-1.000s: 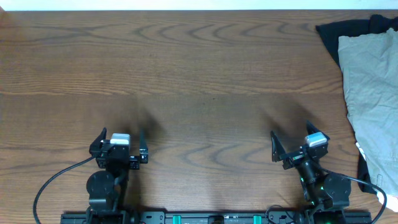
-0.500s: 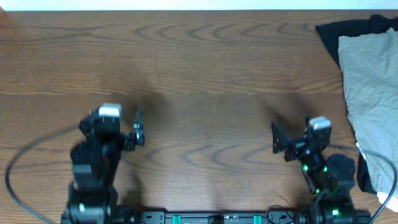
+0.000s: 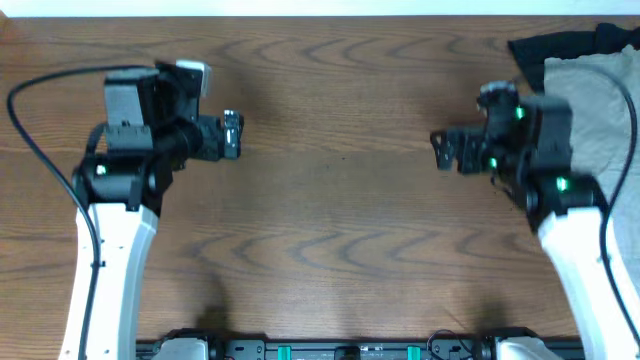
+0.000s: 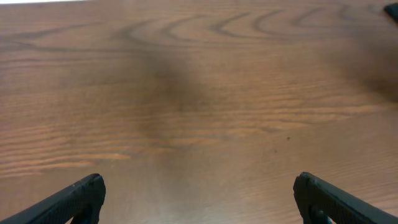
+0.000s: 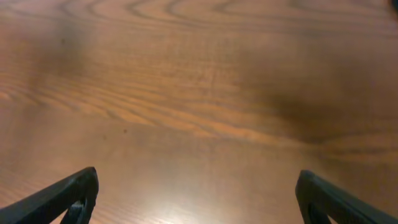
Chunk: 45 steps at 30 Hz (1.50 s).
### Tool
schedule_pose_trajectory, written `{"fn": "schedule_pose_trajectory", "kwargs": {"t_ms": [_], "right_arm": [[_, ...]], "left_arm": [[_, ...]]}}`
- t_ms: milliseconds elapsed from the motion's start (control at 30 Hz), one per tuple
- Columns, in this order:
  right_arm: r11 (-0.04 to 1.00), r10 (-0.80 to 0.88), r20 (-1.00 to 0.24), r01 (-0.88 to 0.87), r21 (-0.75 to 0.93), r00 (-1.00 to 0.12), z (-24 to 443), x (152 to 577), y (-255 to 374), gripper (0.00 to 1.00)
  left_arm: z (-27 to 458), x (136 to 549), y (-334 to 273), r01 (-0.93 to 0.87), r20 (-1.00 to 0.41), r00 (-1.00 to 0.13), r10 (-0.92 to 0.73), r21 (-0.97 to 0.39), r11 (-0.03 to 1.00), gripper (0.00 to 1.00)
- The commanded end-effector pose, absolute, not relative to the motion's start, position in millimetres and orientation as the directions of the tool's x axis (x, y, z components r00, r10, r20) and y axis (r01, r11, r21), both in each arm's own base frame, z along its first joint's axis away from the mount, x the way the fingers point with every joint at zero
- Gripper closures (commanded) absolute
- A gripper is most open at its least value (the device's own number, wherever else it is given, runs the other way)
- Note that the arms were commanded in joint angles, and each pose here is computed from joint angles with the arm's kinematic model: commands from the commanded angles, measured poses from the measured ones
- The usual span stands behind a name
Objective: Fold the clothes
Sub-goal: 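Raise both arms forward over the table, then reach the right gripper into the clothes pile and grasp the khaki shorts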
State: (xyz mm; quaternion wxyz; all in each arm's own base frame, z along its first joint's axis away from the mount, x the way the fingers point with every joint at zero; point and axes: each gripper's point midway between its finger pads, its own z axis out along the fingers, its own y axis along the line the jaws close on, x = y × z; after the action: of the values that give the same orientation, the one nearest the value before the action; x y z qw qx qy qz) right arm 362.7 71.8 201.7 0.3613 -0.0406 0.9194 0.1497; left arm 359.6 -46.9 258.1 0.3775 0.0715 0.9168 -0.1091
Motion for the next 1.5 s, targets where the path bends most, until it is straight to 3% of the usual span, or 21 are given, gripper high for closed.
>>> {"fn": "schedule_pose_trajectory", "kwargs": {"t_ms": [0,167,400,533,633,767,933,1133,1333,1467], "right_arm": [[0.916,0.019,-0.669,-0.255,0.309,-0.743,214.6,372.9,86.0,0.01],[0.913,0.016,-0.656,-0.257,0.318,-0.755,205.0,381.6,86.6,0.01],[0.949,0.275,-0.476,0.158,0.272,-0.835,186.1,381.5,11.4,0.01],[0.898,0.433,-0.313,0.376,0.227,-0.845,171.7,363.7,-45.4,0.01],[0.847,0.529,-0.262,0.482,0.226,-0.807,162.3,353.1,-83.0,0.01],[0.818,0.576,-0.253,0.541,0.197,-0.778,160.1,334.5,-124.2,0.03],[0.73,0.652,-0.203,0.677,-0.09,-0.73,151.5,280.8,-171.5,0.03],[0.645,0.702,-0.125,0.7,-0.307,-0.701,136.3,233.0,-183.0,0.02],[0.596,0.75,-0.103,0.735,-0.322,-0.653,98.3,215.8,-183.0,0.07],[0.583,0.75,-0.156,0.754,-0.304,-0.643,71.5,221.3,-186.7,0.13]], "left_arm": [[268.9,361.0,-49.3,0.225,-0.718,-0.695,0.04,-0.165,0.96,0.02],[271.0,354.7,-61.4,0.253,-0.707,-0.707,0.012,-0.237,0.938,0.02],[244.9,367.6,-44.5,0.147,-0.647,-0.762,-0.02,-0.202,0.968,0.02],[233.0,368.0,-44.9,0.118,-0.594,-0.803,-0.039,-0.222,0.968,0.02],[232.6,367.5,-45.0,0.118,-0.592,-0.805,-0.038,-0.223,0.968,0.02],[235.2,366.5,-44.9,0.119,-0.598,-0.8,-0.039,-0.222,0.968,0.02],[234.9,367.5,-44.9,0.12,-0.599,-0.8,-0.039,-0.222,0.968,0.02],[231.0,370.5,-44.9,0.118,-0.594,-0.803,-0.039,-0.223,0.968,0.02],[225.4,372.4,-44.9,0.114,-0.581,-0.813,-0.038,-0.224,0.968,0.02],[224.1,373.1,-44.9,0.114,-0.579,-0.815,-0.038,-0.224,0.968,0.02]]}}
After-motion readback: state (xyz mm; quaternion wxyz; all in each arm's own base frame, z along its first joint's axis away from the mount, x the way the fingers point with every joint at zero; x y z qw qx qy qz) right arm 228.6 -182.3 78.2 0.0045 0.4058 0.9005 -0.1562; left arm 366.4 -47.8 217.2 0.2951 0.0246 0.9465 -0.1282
